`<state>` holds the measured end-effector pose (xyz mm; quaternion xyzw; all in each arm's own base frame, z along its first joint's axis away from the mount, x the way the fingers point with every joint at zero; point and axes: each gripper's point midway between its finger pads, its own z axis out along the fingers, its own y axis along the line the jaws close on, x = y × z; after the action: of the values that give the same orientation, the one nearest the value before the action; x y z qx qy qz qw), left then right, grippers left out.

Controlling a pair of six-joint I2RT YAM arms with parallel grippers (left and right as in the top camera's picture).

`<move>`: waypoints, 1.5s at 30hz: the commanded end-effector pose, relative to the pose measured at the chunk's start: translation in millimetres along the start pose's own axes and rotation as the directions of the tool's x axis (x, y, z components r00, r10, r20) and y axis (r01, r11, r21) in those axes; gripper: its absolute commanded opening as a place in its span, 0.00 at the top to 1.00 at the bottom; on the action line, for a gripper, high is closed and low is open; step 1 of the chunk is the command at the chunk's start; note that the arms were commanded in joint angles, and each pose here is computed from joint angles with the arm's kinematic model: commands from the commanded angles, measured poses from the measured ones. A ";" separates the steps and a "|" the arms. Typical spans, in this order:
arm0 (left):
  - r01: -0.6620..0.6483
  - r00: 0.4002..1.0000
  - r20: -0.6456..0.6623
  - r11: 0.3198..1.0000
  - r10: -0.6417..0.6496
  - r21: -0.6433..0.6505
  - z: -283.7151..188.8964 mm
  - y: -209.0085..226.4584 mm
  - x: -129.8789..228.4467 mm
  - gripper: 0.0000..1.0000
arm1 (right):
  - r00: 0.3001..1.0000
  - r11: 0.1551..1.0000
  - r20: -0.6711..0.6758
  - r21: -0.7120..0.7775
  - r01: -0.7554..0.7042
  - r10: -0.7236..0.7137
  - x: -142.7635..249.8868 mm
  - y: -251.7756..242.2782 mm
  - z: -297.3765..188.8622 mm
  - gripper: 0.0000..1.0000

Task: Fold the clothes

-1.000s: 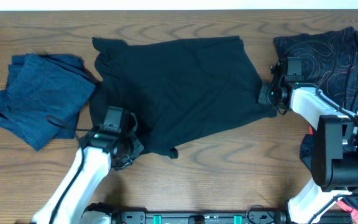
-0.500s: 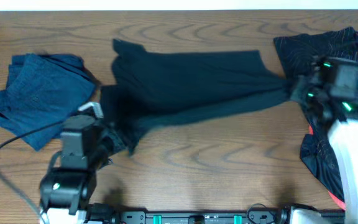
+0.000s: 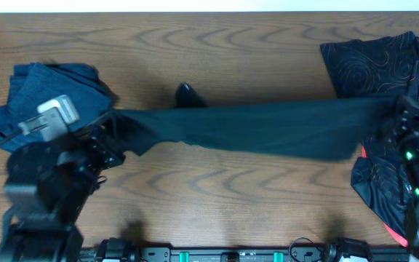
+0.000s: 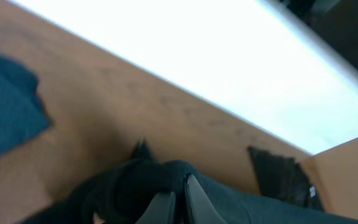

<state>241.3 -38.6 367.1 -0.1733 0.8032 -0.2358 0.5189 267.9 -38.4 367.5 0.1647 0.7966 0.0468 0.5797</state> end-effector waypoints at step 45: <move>-0.069 0.868 -0.495 0.983 -0.025 -0.171 194.4 19.6 1.6 0.94 | 0.845 0.988 -0.535 0.139 0.063 0.021 55.1 -34.5 174.8 0.99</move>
<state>429.3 -56.8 334.4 -0.1587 0.8973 -0.2092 0.3547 421.0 -65.4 279.8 0.1872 0.9099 0.0468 0.3673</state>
